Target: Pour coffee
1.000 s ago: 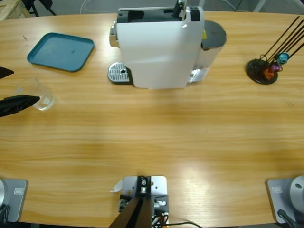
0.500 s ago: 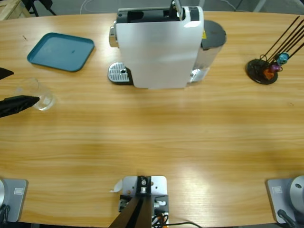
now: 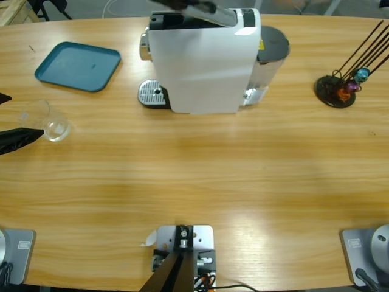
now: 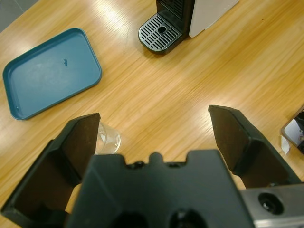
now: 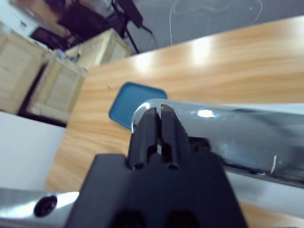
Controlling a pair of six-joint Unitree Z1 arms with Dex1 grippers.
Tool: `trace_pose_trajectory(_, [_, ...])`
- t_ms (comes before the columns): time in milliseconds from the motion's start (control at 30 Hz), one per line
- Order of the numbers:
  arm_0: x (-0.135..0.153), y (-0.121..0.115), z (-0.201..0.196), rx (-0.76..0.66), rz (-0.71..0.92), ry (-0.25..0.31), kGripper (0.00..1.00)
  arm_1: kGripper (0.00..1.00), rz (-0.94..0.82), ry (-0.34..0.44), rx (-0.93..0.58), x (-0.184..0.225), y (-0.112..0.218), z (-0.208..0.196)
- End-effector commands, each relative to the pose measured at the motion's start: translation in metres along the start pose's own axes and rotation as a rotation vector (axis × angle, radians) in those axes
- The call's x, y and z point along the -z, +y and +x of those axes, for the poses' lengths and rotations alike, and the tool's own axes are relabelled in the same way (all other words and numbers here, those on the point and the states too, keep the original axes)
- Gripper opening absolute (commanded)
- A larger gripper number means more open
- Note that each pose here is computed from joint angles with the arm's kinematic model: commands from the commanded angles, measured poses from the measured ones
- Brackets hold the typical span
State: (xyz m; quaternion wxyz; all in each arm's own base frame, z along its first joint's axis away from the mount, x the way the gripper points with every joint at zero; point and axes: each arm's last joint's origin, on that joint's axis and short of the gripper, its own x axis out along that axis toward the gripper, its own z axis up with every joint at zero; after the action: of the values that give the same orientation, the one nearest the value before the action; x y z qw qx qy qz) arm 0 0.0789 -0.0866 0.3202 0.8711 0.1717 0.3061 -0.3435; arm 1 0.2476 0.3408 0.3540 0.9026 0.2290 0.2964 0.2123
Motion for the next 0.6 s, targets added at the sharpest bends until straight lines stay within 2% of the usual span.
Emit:
trace_pose_trajectory(33, [0.010, 0.001, 0.000, 0.000, -0.014, 0.030, 1.000, 0.000, -0.154, 0.255, 0.178, 0.072, -0.023, 0.058])
trace_pose_trajectory(367, [0.011, 0.001, 0.001, 0.000, -0.016, 0.036, 1.000, 0.000, -0.234, 0.382, 0.293, 0.094, -0.033, 0.082])
trace_pose_trajectory(600, [0.011, 0.000, 0.002, 0.000, -0.016, 0.039, 1.000, 0.000, -0.251, 0.431, 0.329, 0.107, -0.042, 0.089])
